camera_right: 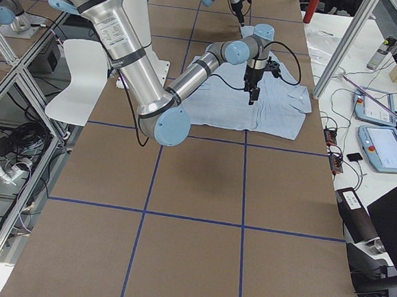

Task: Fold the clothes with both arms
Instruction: 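Open the right gripper at the shoulder edge while the left gripper reaches the other cuff, then grasp and lift the other cuff with the left gripper while the right arm withdraws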

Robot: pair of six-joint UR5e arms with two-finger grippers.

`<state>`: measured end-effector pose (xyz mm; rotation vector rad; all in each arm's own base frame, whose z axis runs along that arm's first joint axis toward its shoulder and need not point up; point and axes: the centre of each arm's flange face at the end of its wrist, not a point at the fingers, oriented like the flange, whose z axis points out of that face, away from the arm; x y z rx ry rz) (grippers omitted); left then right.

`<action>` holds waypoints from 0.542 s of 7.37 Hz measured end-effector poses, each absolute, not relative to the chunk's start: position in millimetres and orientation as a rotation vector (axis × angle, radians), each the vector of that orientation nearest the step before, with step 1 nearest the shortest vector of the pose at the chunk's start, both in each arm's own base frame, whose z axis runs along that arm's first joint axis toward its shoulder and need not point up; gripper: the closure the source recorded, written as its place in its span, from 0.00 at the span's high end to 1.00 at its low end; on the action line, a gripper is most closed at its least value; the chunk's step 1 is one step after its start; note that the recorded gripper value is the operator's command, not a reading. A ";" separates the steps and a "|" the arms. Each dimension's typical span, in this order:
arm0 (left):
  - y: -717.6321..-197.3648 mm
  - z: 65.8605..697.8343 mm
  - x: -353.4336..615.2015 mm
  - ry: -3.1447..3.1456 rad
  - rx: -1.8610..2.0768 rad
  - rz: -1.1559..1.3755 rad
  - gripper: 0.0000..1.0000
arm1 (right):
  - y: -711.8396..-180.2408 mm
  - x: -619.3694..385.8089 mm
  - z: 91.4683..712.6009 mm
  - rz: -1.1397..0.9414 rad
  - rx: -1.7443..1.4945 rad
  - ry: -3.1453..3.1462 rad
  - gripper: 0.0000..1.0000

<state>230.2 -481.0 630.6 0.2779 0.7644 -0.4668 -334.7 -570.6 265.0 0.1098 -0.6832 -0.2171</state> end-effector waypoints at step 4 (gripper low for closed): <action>-478.8 632.5 236.8 0.762 0.271 -0.456 0.56 | -565.3 -332.3 256.9 -0.214 0.122 -0.696 1.00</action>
